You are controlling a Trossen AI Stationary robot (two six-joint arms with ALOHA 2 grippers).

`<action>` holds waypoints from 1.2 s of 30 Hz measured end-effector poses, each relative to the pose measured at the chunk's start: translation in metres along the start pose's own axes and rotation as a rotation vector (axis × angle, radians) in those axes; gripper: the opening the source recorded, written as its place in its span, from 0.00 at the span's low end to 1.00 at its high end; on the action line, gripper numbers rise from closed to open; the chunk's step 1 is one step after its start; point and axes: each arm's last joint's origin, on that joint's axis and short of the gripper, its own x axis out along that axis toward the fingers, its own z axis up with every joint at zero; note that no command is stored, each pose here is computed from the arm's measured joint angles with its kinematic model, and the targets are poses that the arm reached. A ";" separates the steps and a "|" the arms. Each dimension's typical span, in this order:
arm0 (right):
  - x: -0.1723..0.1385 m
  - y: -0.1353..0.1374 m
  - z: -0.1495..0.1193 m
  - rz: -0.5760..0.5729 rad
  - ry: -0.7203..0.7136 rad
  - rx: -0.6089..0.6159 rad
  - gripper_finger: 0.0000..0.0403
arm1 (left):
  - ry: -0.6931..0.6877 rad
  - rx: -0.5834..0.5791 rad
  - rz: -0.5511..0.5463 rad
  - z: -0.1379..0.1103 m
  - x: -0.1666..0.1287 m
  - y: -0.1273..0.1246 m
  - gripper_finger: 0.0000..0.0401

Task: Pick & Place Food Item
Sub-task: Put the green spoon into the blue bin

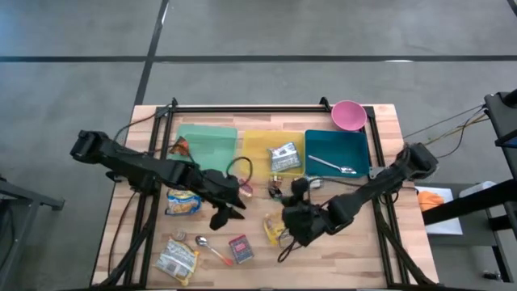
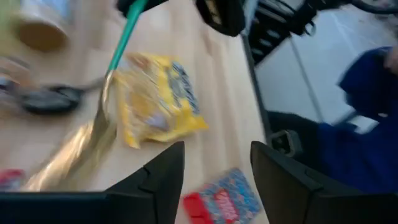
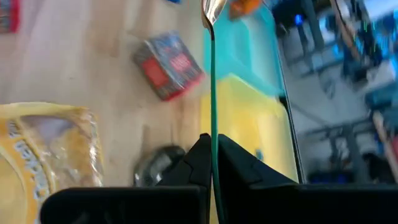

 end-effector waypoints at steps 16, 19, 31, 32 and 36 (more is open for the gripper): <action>-0.054 -0.096 -0.097 -0.059 0.234 0.650 0.03 | -0.364 0.277 0.286 0.007 -0.050 0.010 0.48; -0.053 -0.105 -0.120 -0.035 0.309 0.724 0.03 | -0.351 0.259 0.319 0.007 -0.055 0.019 0.48; -0.048 -0.146 -0.163 0.049 0.582 0.896 0.03 | -0.305 0.190 0.421 0.006 -0.057 0.047 0.48; -0.046 -0.149 -0.165 0.064 0.601 0.904 0.03 | -0.298 0.190 0.423 0.005 -0.057 0.047 0.48; -0.035 -0.156 -0.171 0.050 0.655 0.896 0.03 | -0.301 0.190 0.421 0.005 -0.057 0.047 0.48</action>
